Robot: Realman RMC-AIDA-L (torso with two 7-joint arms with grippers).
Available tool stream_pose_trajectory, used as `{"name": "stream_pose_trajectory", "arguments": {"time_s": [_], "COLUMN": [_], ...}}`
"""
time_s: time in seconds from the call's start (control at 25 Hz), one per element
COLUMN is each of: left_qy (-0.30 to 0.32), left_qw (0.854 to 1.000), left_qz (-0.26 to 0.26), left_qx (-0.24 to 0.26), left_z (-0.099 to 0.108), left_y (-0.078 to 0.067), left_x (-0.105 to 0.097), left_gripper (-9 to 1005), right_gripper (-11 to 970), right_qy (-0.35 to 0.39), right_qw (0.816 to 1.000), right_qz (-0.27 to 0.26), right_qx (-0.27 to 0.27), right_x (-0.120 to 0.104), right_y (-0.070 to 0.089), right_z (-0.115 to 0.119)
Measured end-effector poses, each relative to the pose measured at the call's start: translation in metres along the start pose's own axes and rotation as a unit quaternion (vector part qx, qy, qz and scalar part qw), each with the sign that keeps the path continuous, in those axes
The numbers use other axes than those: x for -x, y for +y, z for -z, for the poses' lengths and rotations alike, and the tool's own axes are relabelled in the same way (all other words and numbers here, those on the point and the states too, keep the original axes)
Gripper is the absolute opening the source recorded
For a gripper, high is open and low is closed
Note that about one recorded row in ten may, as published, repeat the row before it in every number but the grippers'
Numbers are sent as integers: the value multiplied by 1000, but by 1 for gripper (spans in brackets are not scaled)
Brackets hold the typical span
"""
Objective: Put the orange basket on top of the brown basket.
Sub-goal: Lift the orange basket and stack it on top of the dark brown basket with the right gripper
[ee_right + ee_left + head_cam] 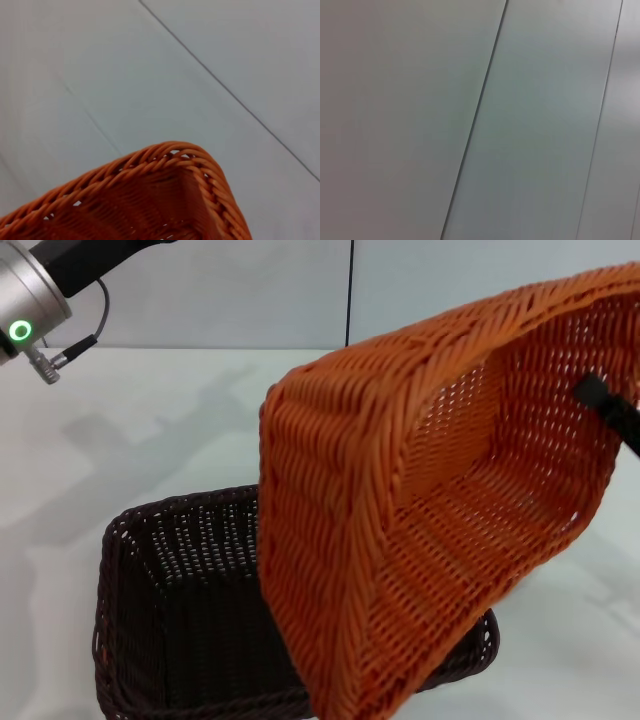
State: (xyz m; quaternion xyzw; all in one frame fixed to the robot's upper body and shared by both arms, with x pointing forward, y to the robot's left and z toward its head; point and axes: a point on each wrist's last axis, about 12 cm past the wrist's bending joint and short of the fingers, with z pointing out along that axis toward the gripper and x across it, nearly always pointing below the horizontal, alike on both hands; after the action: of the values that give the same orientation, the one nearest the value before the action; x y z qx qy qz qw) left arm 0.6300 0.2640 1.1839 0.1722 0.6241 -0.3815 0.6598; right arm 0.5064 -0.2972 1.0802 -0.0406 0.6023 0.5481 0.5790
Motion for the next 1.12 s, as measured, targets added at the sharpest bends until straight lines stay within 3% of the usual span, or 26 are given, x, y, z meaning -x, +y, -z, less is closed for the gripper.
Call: {"name": "stream_pose_trajectory", "arguments": {"time_s": [0.68,1.12], "left_qy": [8,9], "left_qw": [1000,1000], "left_qz": [14,16], "left_qx": [-1,-5], "left_z": [-11,-17], "left_y": [-3,-4], "left_x": [-8,-10], "left_gripper": [859,859], "right_gripper": [143,146], "right_qy": [-10,4], "right_qw": [999,999], "right_qz": [-34,-39], "right_qx": [-37,-28], "right_x": [-59,-65], "right_y": [8,11], "right_z": [-7,-10]}}
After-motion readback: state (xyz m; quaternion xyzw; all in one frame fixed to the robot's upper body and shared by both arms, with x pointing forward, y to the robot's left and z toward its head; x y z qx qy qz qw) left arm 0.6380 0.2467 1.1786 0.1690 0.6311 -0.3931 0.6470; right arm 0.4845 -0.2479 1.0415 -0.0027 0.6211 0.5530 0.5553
